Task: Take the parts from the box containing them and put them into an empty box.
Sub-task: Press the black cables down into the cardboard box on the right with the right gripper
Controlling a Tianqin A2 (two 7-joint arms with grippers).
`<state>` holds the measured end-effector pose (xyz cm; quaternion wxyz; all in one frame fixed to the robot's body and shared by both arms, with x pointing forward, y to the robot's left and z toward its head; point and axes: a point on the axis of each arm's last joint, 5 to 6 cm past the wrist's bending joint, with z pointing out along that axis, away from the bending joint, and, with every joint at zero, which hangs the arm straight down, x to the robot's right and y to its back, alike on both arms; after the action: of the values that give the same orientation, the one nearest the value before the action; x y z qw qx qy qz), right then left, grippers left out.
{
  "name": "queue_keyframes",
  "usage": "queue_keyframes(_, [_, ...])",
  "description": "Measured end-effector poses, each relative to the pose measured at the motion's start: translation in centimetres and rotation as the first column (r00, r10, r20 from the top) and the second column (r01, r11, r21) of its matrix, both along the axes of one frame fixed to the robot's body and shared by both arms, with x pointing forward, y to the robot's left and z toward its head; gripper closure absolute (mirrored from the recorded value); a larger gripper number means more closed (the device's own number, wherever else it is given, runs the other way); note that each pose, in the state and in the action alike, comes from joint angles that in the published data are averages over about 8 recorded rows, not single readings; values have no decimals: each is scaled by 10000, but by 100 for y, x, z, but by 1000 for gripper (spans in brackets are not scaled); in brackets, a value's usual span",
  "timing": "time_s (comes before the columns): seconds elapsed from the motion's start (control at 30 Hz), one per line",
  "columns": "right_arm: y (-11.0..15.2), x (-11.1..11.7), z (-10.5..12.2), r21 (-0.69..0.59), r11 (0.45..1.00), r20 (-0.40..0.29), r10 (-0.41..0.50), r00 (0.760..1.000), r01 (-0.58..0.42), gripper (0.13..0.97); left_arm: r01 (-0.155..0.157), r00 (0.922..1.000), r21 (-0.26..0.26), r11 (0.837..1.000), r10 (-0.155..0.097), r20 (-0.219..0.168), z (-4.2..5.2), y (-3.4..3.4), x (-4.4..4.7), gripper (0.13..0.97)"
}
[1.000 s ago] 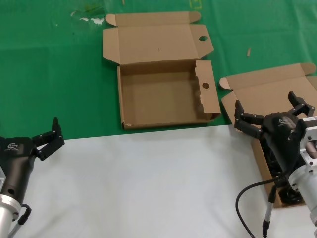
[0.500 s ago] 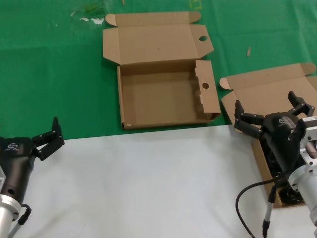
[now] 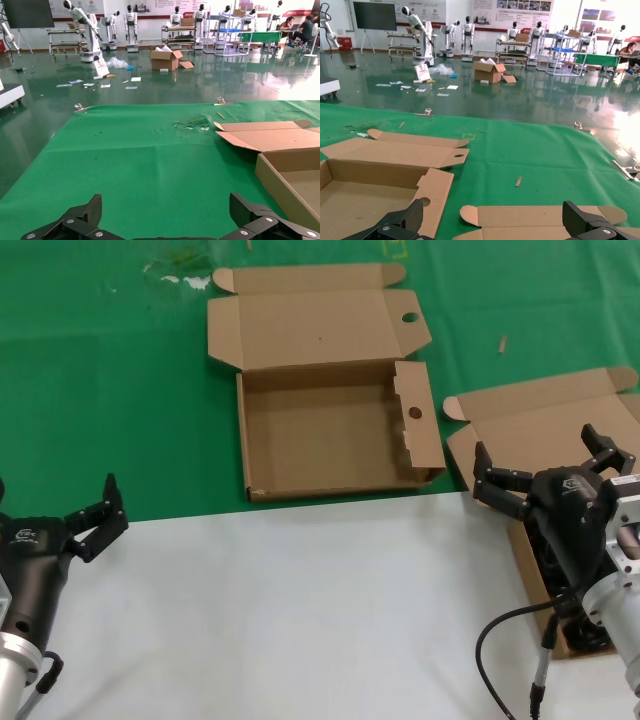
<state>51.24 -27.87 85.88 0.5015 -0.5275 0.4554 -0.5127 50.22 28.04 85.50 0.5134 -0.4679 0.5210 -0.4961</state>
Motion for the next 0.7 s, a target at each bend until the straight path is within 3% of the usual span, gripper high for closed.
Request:
queue_keyframes(0.3, [-45, -9, -21, -116, 9995, -18, -279, 9996, 279, 130, 0, 10000, 0, 10000, 0, 0, 0, 0, 0, 248])
queue_keyframes(0.5, [-132, -7, -22, -554, 9978, -31, -357, 9994, 355, 130, 0, 10000, 0, 10000, 0, 0, 0, 0, 0, 366])
queue_keyframes(0.7, [-289, -25, 32, -1666, 9858, -169, 169, 9997, -194, 130, 0, 10000, -2, 10000, 0, 0, 0, 0, 0, 487])
